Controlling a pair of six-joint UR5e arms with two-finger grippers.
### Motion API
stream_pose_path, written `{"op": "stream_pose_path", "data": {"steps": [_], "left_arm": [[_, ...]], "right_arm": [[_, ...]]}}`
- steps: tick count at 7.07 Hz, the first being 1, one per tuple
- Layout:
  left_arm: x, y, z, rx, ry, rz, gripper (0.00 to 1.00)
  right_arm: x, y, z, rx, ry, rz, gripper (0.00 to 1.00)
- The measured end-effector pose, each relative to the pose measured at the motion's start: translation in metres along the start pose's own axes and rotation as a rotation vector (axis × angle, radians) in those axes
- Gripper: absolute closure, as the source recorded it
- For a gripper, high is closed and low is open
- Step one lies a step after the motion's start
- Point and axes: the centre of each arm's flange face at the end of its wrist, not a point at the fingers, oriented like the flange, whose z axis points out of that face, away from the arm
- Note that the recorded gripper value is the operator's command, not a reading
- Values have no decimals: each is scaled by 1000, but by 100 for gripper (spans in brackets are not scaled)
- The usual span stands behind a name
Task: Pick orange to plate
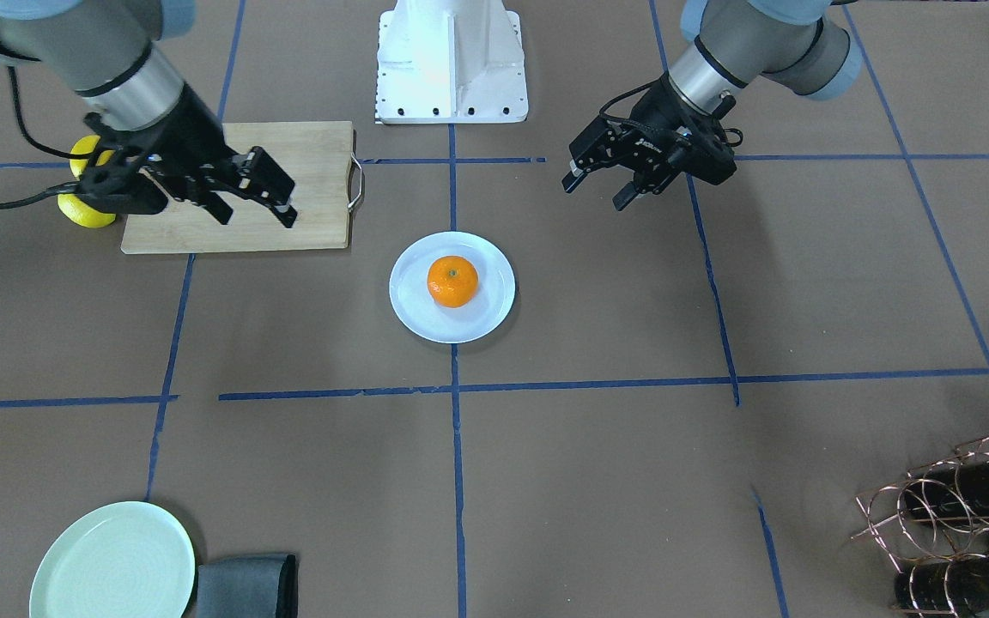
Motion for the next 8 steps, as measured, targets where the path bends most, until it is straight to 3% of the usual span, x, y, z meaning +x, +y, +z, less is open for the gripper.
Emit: {"op": "stream_pose_path", "data": {"steps": [2,4,6,8], "left_arm": [[-65,-25,-31,22,-127,152,5],[-146,-50,-85,-25,-213,322,5],[-234,-80,-163,-55,-255,458,4],[-319,-90,-231,-74,-243,517,0]], "right_arm": [[117,-58,-52,12,50,-115,0],[208,-104,-90,28,100,-224,0],[282,-140,-115,19,167,-336,0],[339,-163,-136,14,216,-417,0]]}}
